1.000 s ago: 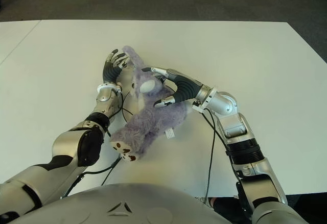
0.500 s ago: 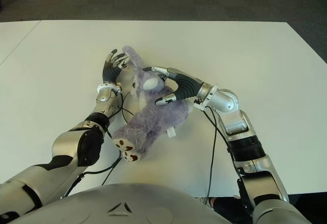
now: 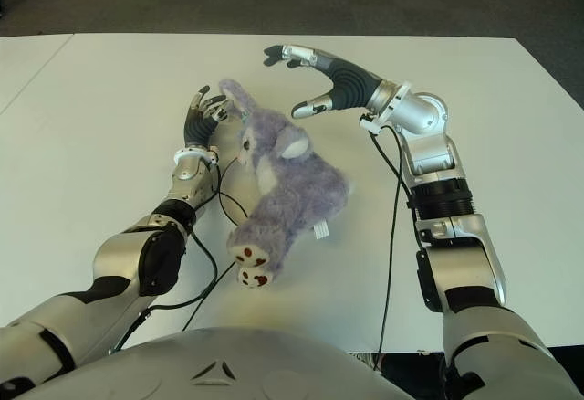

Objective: Put the doll into the plate.

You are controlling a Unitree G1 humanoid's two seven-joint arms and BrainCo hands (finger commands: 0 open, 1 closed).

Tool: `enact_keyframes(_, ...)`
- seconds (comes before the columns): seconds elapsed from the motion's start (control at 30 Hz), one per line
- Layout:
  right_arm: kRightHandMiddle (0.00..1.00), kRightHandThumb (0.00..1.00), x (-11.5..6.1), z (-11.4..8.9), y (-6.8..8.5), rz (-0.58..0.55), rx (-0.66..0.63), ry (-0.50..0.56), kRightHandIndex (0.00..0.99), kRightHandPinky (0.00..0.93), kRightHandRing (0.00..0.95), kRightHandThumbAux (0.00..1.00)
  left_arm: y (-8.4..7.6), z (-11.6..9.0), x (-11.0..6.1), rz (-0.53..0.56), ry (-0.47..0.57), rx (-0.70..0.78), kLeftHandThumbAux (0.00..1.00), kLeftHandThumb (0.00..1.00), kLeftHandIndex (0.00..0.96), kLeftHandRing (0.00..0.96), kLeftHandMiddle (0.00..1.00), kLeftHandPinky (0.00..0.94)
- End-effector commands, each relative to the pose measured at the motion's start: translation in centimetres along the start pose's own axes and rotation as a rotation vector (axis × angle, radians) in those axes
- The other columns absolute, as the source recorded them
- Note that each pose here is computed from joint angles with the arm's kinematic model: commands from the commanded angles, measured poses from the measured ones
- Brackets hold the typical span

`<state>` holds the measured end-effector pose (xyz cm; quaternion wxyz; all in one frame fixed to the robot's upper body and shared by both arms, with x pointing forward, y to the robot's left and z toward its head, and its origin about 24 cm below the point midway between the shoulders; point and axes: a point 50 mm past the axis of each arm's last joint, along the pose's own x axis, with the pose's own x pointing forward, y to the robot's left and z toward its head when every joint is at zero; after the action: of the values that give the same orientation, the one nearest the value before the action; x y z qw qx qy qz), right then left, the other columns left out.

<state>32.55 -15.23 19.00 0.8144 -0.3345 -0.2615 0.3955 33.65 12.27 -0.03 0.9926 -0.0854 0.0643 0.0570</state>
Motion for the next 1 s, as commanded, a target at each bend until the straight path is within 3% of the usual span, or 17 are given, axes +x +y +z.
enact_keyframes(0.03,0.000,0.024,-0.3,-0.7,-0.4,-0.012,0.083,-0.038,0.000,0.000,0.000,0.385,1.7,-7.3,-4.0,0.061,0.376,0.003,0.685,0.000,0.107,0.304,0.288,0.290)
enact_keyframes(0.3,0.000,0.054,-0.3,-0.6,-2.1,-0.011,0.158,-0.023,0.000,0.000,0.000,0.317,1.6,-7.3,-4.0,0.062,0.373,-0.003,0.695,0.000,0.099,0.302,0.287,0.283)
enact_keyframes(0.57,0.000,0.112,0.8,0.2,-3.5,0.002,0.329,0.004,0.000,0.000,0.000,0.286,1.5,-7.3,-4.0,0.065,0.376,-0.004,0.709,0.000,0.100,0.296,0.282,0.295)
enact_keyframes(0.8,0.000,0.148,0.7,0.5,-3.8,-0.004,0.414,0.025,0.000,0.000,0.000,0.297,1.4,-7.2,-3.9,0.066,0.370,0.000,0.704,0.000,0.104,0.307,0.287,0.315)
enact_keyframes(1.0,0.000,0.185,-0.4,-1.3,-4.9,-0.091,0.593,0.065,0.004,0.000,0.000,0.366,1.3,-7.1,-3.8,0.073,0.364,-0.004,0.700,0.000,0.106,0.314,0.291,0.311)
